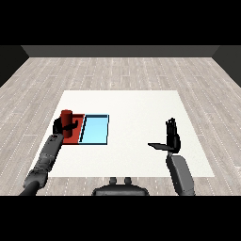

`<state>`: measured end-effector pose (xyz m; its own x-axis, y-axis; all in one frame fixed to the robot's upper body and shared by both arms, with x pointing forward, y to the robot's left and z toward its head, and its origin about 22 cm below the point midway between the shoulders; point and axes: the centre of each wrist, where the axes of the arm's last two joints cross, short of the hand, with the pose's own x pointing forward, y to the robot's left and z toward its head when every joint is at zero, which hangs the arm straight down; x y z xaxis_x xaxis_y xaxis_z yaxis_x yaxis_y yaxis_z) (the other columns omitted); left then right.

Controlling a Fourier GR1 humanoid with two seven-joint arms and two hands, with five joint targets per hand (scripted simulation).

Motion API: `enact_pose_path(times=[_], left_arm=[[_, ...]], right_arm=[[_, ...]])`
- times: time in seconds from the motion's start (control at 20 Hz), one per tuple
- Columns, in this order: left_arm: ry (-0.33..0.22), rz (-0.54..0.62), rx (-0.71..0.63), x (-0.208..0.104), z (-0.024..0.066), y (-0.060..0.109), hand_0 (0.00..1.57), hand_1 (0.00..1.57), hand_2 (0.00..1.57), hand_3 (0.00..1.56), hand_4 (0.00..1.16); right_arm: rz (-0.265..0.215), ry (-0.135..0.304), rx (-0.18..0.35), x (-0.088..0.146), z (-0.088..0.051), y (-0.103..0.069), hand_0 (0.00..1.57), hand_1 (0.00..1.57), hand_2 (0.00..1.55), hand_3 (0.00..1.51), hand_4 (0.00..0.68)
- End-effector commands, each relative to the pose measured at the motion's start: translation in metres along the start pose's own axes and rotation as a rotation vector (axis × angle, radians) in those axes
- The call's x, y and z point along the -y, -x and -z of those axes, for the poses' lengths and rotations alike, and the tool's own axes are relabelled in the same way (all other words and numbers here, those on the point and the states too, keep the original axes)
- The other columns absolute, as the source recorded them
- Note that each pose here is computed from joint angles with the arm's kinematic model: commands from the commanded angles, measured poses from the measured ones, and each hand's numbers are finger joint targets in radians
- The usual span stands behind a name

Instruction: Pick the red can and put it in the red box

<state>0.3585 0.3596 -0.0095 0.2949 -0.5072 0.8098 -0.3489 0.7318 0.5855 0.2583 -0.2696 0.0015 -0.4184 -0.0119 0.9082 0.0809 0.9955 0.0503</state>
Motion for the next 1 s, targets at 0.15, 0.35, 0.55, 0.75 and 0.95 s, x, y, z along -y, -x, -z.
enact_pose_path(times=[0.15,0.35,0.55,0.75,0.95], left_arm=[[-0.007,0.185,-0.216,0.001,-0.0052,0.043,0.33,0.33,0.45,0.33,0.72],[0.002,0.148,-0.284,0.013,-0.0095,0.046,0.80,0.80,0.75,0.00,0.71],[0.078,0.112,-0.291,-0.004,-0.0049,0.050,0.71,0.71,0.70,0.00,0.51],[0.152,0.353,-0.318,-0.010,0.0042,0.038,0.00,0.00,0.00,0.00,0.32],[0.179,0.340,-0.395,-0.030,0.0095,0.040,0.00,0.00,0.00,0.00,0.00]], right_arm=[[-0.060,-0.015,0.071,0.004,0.009,-0.008,0.00,0.00,0.00,0.00,0.000],[-0.011,-0.011,0.068,0.002,0.001,-0.010,0.00,0.00,0.00,0.00,0.000],[0.000,-0.001,0.071,-0.007,-0.006,-0.004,0.00,0.00,0.00,0.00,0.000],[0.004,-0.011,0.124,-0.014,-0.003,-0.014,0.00,0.00,0.00,0.00,0.000],[0.022,-0.025,0.107,0.001,-0.019,-0.013,0.00,0.00,0.00,0.00,0.000]])
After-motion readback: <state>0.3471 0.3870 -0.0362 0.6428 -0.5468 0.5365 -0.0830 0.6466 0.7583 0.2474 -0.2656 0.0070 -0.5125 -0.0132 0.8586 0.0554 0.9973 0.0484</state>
